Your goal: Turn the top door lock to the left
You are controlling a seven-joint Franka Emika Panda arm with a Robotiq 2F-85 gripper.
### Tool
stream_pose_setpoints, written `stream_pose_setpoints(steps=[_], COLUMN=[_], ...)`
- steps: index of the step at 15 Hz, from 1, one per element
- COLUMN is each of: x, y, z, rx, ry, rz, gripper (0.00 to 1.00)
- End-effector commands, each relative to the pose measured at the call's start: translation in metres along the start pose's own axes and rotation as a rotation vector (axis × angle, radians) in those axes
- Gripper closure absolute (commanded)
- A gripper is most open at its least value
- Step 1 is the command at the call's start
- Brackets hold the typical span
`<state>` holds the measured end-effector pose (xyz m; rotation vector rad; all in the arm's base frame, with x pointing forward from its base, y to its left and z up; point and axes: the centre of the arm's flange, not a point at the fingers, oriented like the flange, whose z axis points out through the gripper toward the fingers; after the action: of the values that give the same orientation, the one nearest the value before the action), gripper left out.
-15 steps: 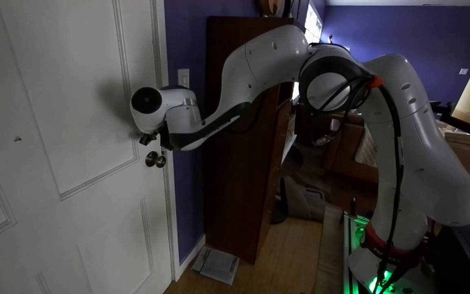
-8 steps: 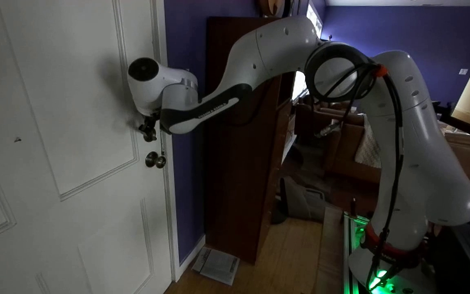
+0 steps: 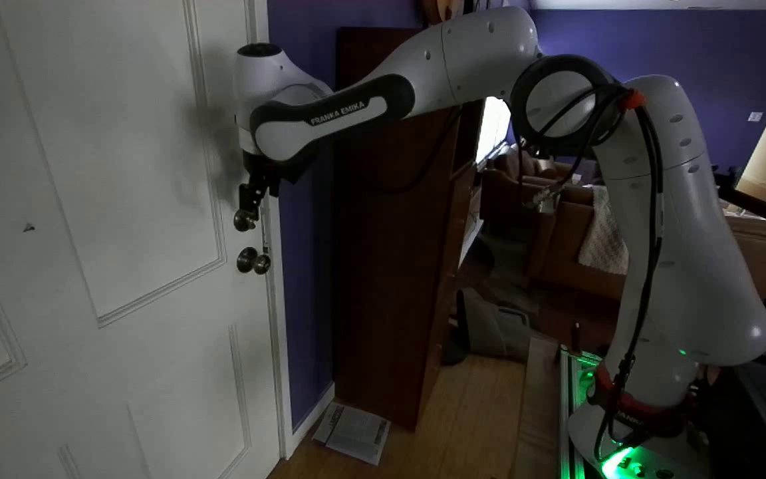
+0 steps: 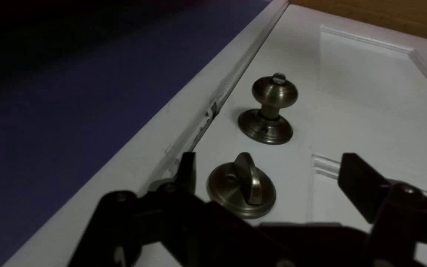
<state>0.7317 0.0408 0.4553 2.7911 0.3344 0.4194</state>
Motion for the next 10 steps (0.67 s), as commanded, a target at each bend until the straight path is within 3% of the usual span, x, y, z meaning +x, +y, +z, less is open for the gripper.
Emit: stream_pose_setpoints(steps=[1, 9, 10], x=[0.009, 0.024, 0.025], y=[0.014, 0.010, 0.010], z=[0.016, 0.038, 0.041], rx=[0.080, 0.056, 0.054], ry=[-0.004, 0.164, 0.168], rz=[0.077, 0.146, 0.146], gripper=[0.33, 0.97, 1.00])
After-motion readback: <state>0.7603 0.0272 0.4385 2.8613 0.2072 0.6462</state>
